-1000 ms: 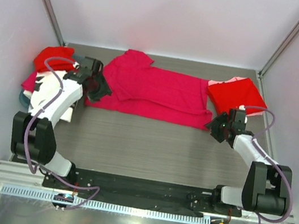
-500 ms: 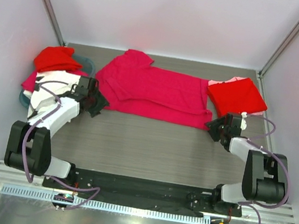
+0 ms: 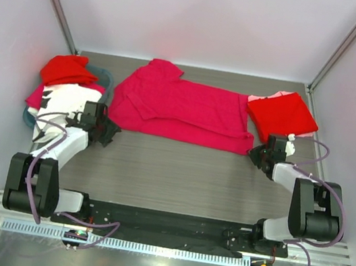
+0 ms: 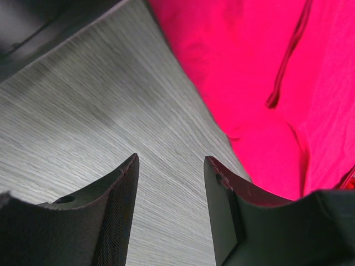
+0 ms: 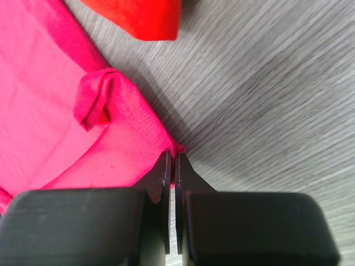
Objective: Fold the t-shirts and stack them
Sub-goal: Fold the tshirt
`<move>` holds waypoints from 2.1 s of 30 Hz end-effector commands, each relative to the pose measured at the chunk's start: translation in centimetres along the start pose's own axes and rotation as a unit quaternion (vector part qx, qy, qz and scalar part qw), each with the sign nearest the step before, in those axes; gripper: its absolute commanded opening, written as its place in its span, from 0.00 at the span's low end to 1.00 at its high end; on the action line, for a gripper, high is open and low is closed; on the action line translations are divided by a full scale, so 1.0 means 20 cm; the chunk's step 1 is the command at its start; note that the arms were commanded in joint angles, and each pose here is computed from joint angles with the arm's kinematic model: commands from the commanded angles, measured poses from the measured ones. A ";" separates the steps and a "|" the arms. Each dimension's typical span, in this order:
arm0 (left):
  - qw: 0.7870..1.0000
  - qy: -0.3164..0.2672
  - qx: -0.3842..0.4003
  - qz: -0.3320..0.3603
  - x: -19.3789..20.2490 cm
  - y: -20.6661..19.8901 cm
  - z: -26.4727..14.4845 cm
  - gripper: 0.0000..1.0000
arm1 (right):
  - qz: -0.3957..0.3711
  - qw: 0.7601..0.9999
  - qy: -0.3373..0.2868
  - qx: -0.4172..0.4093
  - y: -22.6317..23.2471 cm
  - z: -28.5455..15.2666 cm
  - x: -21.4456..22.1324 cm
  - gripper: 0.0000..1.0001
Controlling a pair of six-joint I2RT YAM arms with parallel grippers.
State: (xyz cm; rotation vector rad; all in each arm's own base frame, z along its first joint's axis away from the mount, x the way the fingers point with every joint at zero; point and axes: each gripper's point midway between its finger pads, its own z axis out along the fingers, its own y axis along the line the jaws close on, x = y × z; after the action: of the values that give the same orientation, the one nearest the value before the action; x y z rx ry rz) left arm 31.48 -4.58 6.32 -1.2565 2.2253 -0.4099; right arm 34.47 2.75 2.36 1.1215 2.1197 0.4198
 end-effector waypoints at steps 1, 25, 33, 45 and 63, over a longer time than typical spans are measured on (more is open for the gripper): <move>0.999 -0.032 0.018 -0.027 -0.05 -0.01 0.03 0.51 | -0.031 0.999 -0.023 0.003 0.00 -0.05 -0.06 0.01; 0.983 -0.141 0.034 -0.115 -0.24 -0.05 0.26 0.50 | -0.036 0.999 0.023 -0.034 -0.02 -0.10 0.03 0.01; 0.980 -0.164 -0.003 -0.111 -0.28 0.00 0.34 0.21 | -0.028 0.998 0.024 -0.042 0.00 -0.12 0.04 0.01; 0.977 -0.202 -0.029 -0.057 -0.43 -0.07 0.07 0.00 | -0.037 0.999 0.020 -0.026 0.04 -0.18 -0.03 0.01; 0.941 -0.305 0.141 0.027 -0.83 -0.70 -1.30 0.00 | -0.072 0.980 -0.050 -0.177 0.84 -0.93 -0.54 0.01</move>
State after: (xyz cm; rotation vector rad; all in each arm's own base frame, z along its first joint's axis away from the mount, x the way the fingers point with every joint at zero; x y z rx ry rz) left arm 36.48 1.08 34.66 -1.0725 1.6593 -0.3104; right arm 37.82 4.10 25.74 0.8213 1.9608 0.6162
